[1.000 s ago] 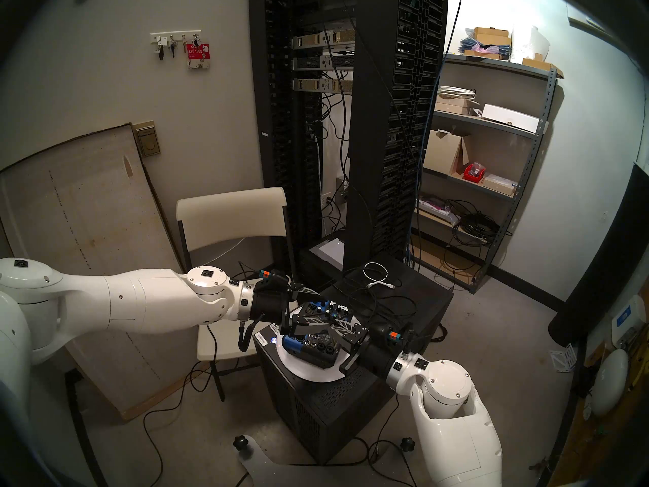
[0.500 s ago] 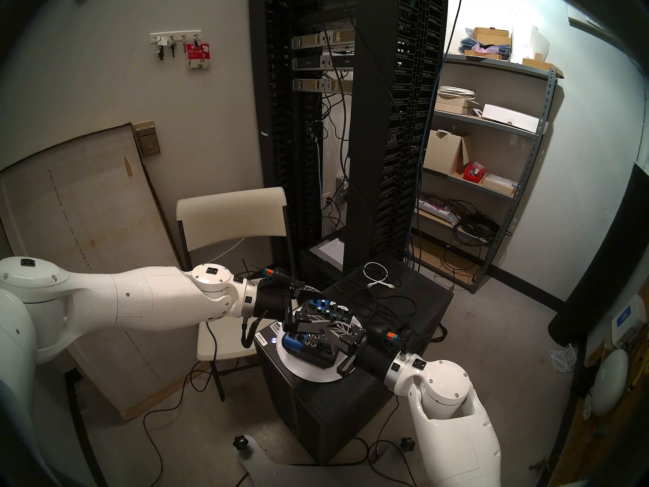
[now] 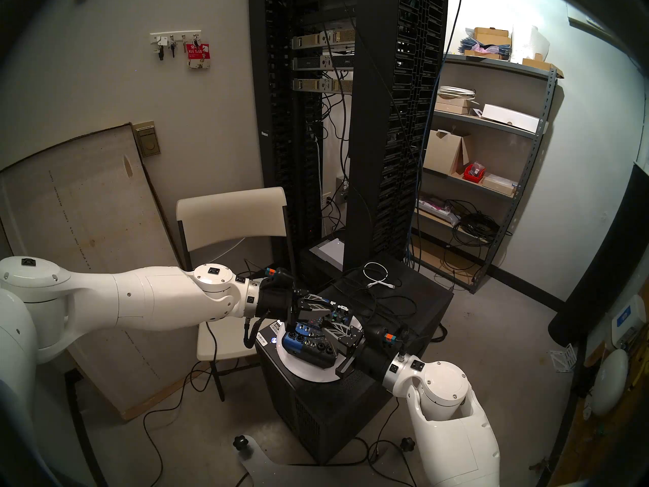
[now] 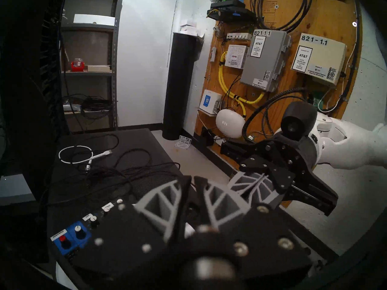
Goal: Insert aux cable
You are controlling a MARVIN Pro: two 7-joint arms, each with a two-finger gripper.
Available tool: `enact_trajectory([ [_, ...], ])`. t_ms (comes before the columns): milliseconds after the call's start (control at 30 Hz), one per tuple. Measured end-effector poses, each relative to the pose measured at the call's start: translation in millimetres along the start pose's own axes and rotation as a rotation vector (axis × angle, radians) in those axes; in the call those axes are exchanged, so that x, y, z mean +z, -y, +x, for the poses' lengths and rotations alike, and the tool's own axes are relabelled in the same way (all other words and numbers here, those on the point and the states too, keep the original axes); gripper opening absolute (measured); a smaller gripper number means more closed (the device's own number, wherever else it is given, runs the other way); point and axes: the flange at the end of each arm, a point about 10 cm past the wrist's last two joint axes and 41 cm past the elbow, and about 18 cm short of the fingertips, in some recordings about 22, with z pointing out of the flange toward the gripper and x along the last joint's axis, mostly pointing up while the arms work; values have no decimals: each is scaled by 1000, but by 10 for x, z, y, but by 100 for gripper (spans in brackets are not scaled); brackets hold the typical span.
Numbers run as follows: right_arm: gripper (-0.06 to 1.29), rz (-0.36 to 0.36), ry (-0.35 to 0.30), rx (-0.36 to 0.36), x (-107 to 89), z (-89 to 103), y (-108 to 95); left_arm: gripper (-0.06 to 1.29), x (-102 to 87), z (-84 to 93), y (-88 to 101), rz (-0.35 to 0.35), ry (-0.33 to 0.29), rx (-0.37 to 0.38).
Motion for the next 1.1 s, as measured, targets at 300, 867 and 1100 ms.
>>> enact_trajectory([
  [300,-2,-10,0,0,6,-15,-12,6,9,11,-21,-17,-11,9],
  [867,-2,-13,-10,-8,141,-26,1,5,10,38,-15,-37,-19,22],
  [1100,-2,-13,-8,-15,178,-40,0,5,3,37,1,-39,-18,24],
])
